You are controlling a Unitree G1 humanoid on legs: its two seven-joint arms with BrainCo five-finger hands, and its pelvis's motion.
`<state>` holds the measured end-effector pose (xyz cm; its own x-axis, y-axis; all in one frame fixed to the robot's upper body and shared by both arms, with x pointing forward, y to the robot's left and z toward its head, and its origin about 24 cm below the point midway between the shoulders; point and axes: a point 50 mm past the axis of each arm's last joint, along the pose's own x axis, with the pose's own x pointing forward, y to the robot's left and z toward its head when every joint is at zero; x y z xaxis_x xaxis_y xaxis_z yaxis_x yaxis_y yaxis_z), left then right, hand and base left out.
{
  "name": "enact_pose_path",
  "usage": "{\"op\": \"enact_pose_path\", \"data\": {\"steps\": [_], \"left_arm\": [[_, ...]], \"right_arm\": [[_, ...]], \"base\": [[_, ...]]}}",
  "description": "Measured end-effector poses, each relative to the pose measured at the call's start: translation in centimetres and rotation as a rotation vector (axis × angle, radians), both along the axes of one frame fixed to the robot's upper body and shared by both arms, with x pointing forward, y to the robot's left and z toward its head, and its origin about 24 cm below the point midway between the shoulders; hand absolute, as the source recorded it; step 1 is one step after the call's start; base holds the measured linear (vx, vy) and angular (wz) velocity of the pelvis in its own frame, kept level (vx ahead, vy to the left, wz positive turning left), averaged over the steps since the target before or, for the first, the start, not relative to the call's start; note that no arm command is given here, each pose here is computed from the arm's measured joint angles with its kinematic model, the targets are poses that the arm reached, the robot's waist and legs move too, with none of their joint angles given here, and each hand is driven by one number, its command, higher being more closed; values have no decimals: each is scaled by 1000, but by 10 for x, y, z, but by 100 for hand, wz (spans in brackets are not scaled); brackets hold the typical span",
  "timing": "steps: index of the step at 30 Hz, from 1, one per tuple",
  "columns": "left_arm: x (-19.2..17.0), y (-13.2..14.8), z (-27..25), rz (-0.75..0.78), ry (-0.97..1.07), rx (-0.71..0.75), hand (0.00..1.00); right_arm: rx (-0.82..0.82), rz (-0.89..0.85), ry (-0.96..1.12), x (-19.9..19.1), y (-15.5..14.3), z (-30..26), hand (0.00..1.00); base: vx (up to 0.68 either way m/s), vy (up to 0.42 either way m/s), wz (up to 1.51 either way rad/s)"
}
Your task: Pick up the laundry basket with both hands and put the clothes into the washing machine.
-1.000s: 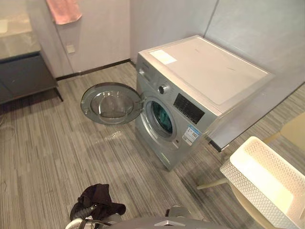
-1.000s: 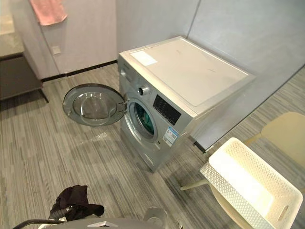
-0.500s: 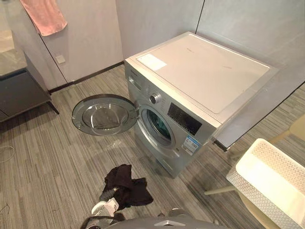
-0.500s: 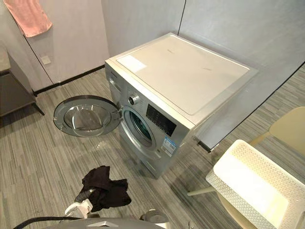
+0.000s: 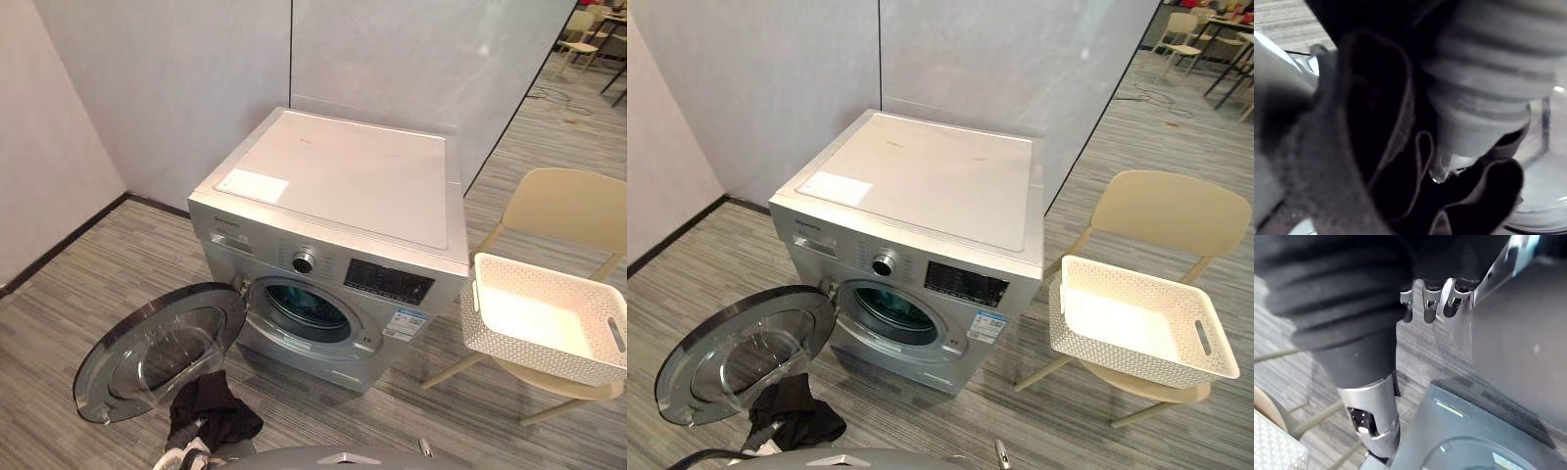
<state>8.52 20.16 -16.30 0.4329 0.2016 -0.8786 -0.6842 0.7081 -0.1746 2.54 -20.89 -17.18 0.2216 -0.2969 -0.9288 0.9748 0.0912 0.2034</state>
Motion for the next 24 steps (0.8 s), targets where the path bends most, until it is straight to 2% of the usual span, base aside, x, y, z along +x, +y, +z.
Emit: {"op": "enact_pose_path", "data": {"steps": [5, 9, 12, 17, 24], "left_arm": [[9, -10, 2, -57, -34, -9, 100], [5, -13, 2, -23, -35, -28, 100], [1, -21, -2, -41, -8, -50, 100], [27, -35, 2, -177, -50, -60, 100], [27, -34, 4, -242, -62, -36, 100]], "right_arm": [[3, -38, 36, -17, -4, 0, 0], [17, -22, 57, -24, -1, -1, 0], [4, -11, 47, -20, -6, 0, 0], [15, -13, 49, -14, -7, -1, 0], [-3, 77, 32, -2, -12, 0, 0]], "base": [[112, 269, -62], [-10, 86, -66], [10, -66, -77], [-27, -144, 7], [5, -96, 13]]}}
